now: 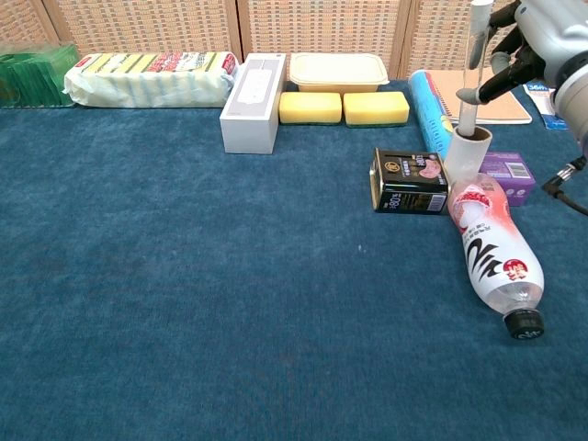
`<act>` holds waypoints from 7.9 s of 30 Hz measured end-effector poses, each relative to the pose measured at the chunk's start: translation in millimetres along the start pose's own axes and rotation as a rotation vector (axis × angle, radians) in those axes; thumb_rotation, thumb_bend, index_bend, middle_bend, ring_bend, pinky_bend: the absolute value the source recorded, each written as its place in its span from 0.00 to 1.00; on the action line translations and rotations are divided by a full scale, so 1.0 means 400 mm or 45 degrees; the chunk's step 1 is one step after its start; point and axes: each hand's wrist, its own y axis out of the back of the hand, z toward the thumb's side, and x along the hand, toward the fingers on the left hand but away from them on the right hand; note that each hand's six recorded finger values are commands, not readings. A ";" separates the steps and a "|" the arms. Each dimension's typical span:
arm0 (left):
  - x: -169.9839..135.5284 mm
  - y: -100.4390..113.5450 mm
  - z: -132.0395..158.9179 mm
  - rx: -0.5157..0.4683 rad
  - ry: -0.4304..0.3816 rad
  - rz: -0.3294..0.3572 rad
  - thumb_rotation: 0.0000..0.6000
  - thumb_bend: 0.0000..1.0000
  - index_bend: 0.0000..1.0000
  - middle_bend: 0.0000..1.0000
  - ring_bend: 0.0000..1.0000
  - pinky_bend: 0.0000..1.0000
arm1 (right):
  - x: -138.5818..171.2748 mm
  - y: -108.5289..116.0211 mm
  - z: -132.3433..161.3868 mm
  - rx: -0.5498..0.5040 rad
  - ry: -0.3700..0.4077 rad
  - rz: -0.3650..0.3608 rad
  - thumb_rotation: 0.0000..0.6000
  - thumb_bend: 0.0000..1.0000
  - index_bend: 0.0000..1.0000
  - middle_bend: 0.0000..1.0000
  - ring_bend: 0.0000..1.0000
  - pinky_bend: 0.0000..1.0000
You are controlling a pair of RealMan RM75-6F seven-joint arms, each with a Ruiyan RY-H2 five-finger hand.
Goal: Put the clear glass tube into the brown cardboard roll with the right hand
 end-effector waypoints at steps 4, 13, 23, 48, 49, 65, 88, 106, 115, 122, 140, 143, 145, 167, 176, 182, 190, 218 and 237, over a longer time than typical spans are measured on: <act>-0.001 0.001 0.000 -0.001 -0.001 0.001 0.89 0.08 0.02 0.00 0.00 0.00 | 0.001 0.008 0.003 -0.008 -0.001 -0.001 1.00 0.32 0.69 0.83 0.94 0.87; -0.004 0.002 0.001 -0.002 -0.008 0.005 0.90 0.08 0.02 0.00 0.00 0.00 | 0.003 0.037 0.019 -0.027 0.009 -0.018 1.00 0.32 0.70 0.85 0.95 0.88; -0.006 0.001 0.000 -0.003 -0.012 -0.003 0.90 0.08 0.02 0.00 0.00 0.00 | 0.006 0.085 0.045 -0.037 0.032 -0.054 1.00 0.33 0.71 0.86 0.96 0.89; -0.023 0.012 -0.002 -0.020 -0.033 0.017 0.90 0.08 0.02 0.00 0.00 0.00 | 0.025 0.164 0.094 -0.023 0.077 -0.114 1.00 0.35 0.79 0.91 1.00 0.91; -0.024 0.013 -0.002 -0.020 -0.033 0.019 0.90 0.08 0.02 0.00 0.00 0.00 | 0.026 0.167 0.096 -0.022 0.079 -0.115 1.00 0.35 0.79 0.91 1.00 0.91; -0.031 0.018 -0.005 -0.028 -0.040 0.027 0.90 0.08 0.02 0.00 0.00 0.00 | 0.033 0.205 0.100 -0.053 0.069 -0.041 1.00 0.40 0.81 0.93 1.00 0.92; -0.045 0.016 0.006 -0.020 -0.067 0.030 0.90 0.08 0.02 0.00 0.00 0.00 | 0.097 0.342 0.017 0.035 0.027 0.426 1.00 0.50 0.85 0.98 1.00 0.94; -0.048 0.011 0.006 -0.015 -0.070 0.018 0.90 0.08 0.02 0.00 0.00 0.00 | 0.103 0.368 -0.004 -0.075 0.042 0.343 1.00 0.50 0.85 0.98 1.00 0.93; -0.056 0.015 0.015 -0.021 -0.101 0.021 0.90 0.08 0.02 0.00 0.00 0.00 | 0.052 0.413 -0.054 0.043 -0.046 0.145 1.00 0.51 0.85 0.98 1.00 0.93; -0.046 0.007 0.013 -0.005 -0.081 0.002 0.90 0.08 0.02 0.00 0.00 0.00 | 0.109 0.356 0.013 0.018 0.093 0.360 1.00 0.51 0.85 0.98 1.00 0.93; -0.064 0.016 0.021 -0.027 -0.138 0.008 0.90 0.08 0.02 0.00 0.00 0.00 | 0.226 0.321 0.094 -0.004 0.395 0.519 1.00 0.51 0.85 0.99 1.00 0.94; -0.058 0.014 0.011 -0.024 -0.111 0.008 0.90 0.08 0.02 0.00 0.00 0.00 | 0.221 0.333 0.060 0.047 0.330 0.488 1.00 0.51 0.85 0.99 1.00 0.94; -0.054 0.010 0.009 -0.015 -0.102 0.000 0.89 0.08 0.02 0.00 0.00 0.00 | 0.218 0.342 0.059 0.035 0.329 0.478 1.00 0.51 0.85 1.00 1.00 0.95; -0.056 0.011 0.012 -0.030 -0.114 -0.011 0.91 0.08 0.02 0.00 0.00 0.00 | 0.287 0.239 0.159 -0.092 0.416 0.539 1.00 0.50 0.84 1.00 1.00 0.94; -0.055 0.014 0.012 -0.031 -0.117 -0.010 0.91 0.08 0.02 0.00 0.00 0.00 | 0.260 0.275 0.157 0.023 0.444 0.468 1.00 0.50 0.84 1.00 1.00 0.93; -0.051 0.004 0.014 -0.017 -0.115 -0.033 0.90 0.08 0.02 0.00 0.00 0.00 | 0.273 0.261 0.198 -0.007 0.524 0.506 1.00 0.50 0.83 1.00 1.00 0.94; -0.045 0.001 0.010 -0.014 -0.104 -0.040 0.91 0.08 0.02 0.00 0.00 0.00 | 0.240 0.290 0.220 0.017 0.478 0.373 1.00 0.50 0.83 1.00 1.00 0.94; -0.037 0.001 0.007 -0.016 -0.090 -0.042 0.90 0.08 0.02 0.00 0.00 0.00 | 0.210 0.257 0.202 0.434 0.554 0.269 1.00 0.50 0.83 1.00 1.00 0.94; -0.045 -0.012 0.036 0.002 -0.157 -0.082 0.91 0.08 0.02 0.00 0.00 0.00 | 0.143 0.286 0.174 0.202 0.255 0.363 1.00 0.49 0.83 1.00 1.00 0.94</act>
